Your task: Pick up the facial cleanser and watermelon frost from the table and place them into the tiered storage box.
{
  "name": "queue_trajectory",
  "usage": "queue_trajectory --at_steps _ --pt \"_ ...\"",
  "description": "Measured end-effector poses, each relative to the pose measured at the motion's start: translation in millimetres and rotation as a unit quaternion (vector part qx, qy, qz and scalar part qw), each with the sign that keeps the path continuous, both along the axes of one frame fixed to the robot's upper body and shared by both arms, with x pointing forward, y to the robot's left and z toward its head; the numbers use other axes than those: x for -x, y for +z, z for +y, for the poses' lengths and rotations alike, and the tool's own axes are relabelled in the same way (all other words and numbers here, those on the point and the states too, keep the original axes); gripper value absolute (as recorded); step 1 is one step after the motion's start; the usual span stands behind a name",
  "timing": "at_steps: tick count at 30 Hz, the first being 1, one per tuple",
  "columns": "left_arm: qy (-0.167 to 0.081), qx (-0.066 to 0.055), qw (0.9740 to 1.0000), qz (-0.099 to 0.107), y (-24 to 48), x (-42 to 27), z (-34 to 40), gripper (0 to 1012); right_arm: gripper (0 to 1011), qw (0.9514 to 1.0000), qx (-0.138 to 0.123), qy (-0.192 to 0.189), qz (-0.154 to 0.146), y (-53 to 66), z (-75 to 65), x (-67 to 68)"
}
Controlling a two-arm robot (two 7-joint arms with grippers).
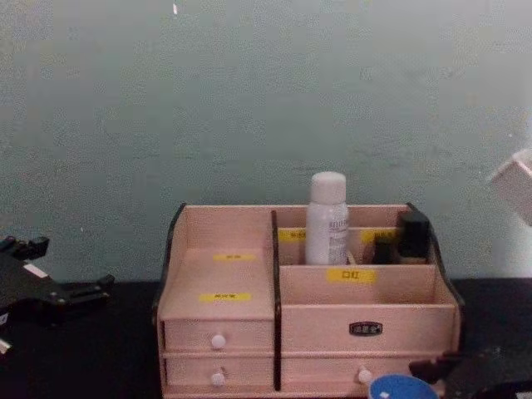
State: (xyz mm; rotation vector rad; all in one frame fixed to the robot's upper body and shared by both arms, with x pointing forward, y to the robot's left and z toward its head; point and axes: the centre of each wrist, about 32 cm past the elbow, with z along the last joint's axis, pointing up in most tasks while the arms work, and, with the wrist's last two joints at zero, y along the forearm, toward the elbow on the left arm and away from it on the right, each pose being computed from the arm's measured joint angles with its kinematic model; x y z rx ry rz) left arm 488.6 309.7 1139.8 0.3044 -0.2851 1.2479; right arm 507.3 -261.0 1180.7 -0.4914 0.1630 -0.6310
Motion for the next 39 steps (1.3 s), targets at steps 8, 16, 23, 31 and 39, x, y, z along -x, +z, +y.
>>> queue_trajectory --at_steps 8,16,23,31,39 --pt "0.0 0.0 1.0 0.0 0.0 0.0 0.0 1001 1002 1.0 0.003 0.0 0.0 -1.4 0.7 0.1" --pt "0.0 0.0 1.0 0.0 0.0 0.0 0.0 1001 1003 1.0 0.004 0.002 0.0 -1.9 0.5 0.9" --pt "0.0 0.0 1.0 0.0 0.0 0.0 0.0 1001 1003 1.0 0.005 0.003 -0.001 -1.6 0.4 2.8" --pt "0.0 0.0 1.0 0.0 0.0 0.0 0.0 1001 1003 1.0 0.006 0.001 -0.001 -1.5 -0.8 5.0" --pt "0.0 0.0 1.0 0.0 0.0 0.0 0.0 1001 1002 0.9999 0.01 0.0 -0.004 -1.5 -1.2 6.3"
